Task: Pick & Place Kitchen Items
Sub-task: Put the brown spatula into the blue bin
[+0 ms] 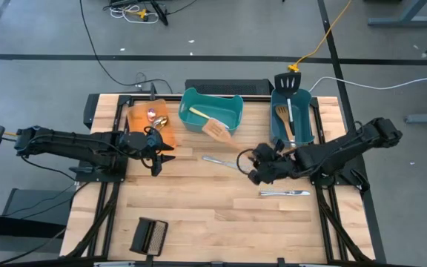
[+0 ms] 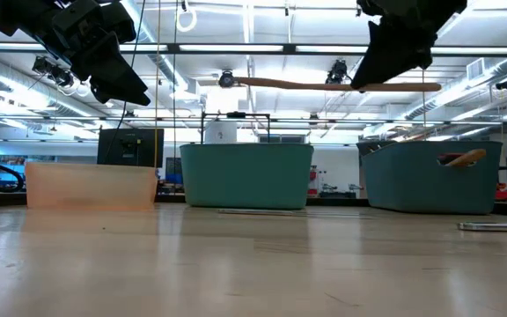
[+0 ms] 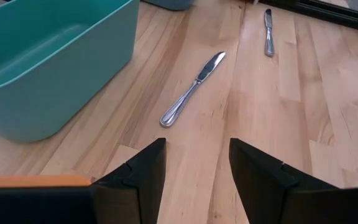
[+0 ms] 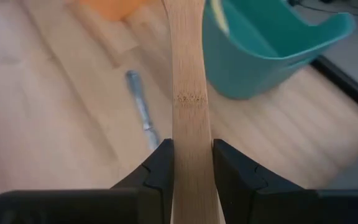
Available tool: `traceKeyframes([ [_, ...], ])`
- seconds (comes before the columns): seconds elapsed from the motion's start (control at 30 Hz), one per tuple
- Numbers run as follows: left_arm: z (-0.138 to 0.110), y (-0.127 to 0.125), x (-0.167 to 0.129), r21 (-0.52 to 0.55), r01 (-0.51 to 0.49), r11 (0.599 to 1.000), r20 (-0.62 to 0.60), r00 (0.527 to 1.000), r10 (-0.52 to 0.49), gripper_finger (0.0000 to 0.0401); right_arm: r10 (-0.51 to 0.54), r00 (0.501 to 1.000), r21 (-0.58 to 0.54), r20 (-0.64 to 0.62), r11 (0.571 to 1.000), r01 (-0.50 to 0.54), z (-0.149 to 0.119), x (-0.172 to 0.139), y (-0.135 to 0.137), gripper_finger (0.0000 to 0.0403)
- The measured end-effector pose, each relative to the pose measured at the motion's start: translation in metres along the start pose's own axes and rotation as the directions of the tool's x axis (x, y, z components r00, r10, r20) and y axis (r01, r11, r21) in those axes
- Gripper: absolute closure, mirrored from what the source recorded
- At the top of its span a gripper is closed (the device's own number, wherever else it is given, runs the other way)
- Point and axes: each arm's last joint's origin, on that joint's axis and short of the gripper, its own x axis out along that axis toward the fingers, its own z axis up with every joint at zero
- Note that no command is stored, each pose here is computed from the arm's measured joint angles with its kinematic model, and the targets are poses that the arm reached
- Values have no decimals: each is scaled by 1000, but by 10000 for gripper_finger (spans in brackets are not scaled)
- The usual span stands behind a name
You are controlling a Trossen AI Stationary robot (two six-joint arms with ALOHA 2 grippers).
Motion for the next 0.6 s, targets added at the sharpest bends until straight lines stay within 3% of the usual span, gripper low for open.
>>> traceKeyframes([
  [0.6,0,0,0,0,0,1000,0,1000,0,220,-298,954,121,30,948,293,20,8,-56,307],
])
